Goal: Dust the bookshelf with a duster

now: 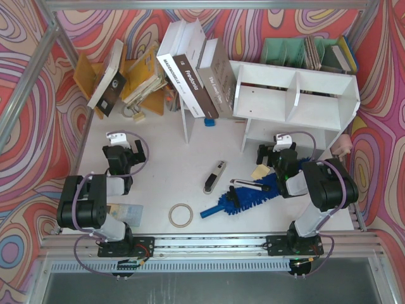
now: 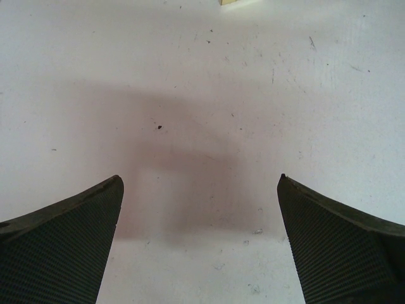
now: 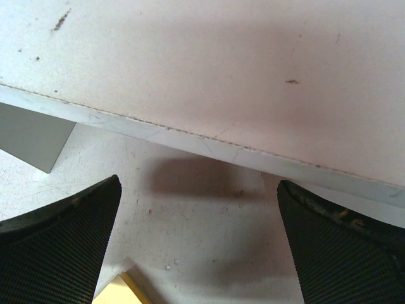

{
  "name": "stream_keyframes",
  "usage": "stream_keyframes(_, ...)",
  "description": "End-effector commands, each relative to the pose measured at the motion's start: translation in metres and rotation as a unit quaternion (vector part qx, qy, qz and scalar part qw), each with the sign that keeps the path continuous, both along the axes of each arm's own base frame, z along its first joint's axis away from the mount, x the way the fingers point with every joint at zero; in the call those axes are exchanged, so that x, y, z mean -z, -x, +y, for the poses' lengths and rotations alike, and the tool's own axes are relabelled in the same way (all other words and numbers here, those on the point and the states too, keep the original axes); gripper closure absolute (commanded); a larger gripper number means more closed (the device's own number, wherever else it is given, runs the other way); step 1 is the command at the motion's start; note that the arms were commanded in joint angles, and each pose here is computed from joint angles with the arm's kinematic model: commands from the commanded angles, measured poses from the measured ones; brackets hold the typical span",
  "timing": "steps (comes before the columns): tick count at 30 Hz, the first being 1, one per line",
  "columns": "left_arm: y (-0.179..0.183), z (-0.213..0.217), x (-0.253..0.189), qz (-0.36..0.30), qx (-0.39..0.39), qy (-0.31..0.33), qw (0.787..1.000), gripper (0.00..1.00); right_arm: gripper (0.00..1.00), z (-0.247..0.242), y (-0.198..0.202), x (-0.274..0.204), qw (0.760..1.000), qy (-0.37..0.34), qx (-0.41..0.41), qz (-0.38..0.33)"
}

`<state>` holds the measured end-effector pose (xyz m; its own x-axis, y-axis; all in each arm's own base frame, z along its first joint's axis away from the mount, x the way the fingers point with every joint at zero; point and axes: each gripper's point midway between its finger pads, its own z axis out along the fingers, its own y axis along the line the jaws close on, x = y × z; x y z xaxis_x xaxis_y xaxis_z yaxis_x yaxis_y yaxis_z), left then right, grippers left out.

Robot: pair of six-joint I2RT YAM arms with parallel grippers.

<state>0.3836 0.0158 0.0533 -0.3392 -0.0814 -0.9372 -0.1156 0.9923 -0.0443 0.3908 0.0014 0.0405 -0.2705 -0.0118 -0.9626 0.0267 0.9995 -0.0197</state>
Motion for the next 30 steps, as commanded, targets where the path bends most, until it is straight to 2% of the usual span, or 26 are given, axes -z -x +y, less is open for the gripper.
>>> stream_keyframes(1,0.010,-0.002,-0.015,-0.023,0.006,-0.009,1.000,0.02,0.01,-0.005,-0.010,-0.020,0.999,0.004,0.007,-0.034)
stream_keyframes(8,0.034,-0.017,-0.062,-0.068,0.007,-0.044,0.997,0.02,0.01,0.008,-0.007,-0.031,0.998,0.016,-0.038,-0.047)
stream_keyframes(13,0.048,-0.030,-0.092,-0.106,0.025,-0.031,0.994,0.02,0.01,0.019,0.001,-0.045,0.998,0.023,-0.050,-0.044)
stream_keyframes(17,0.057,-0.034,-0.103,-0.111,0.033,-0.024,0.993,0.02,0.01,0.029,0.020,-0.042,0.998,-0.004,-0.055,-0.027)
stream_keyframes(25,0.071,-0.047,-0.123,-0.117,0.060,0.012,0.991,0.02,0.01,0.060,0.056,-0.055,0.997,0.011,-0.080,-0.017)
stream_keyframes(30,0.081,-0.074,-0.143,-0.124,0.121,0.070,0.982,0.02,0.01,0.070,0.076,-0.081,0.993,-0.004,-0.114,-0.028)
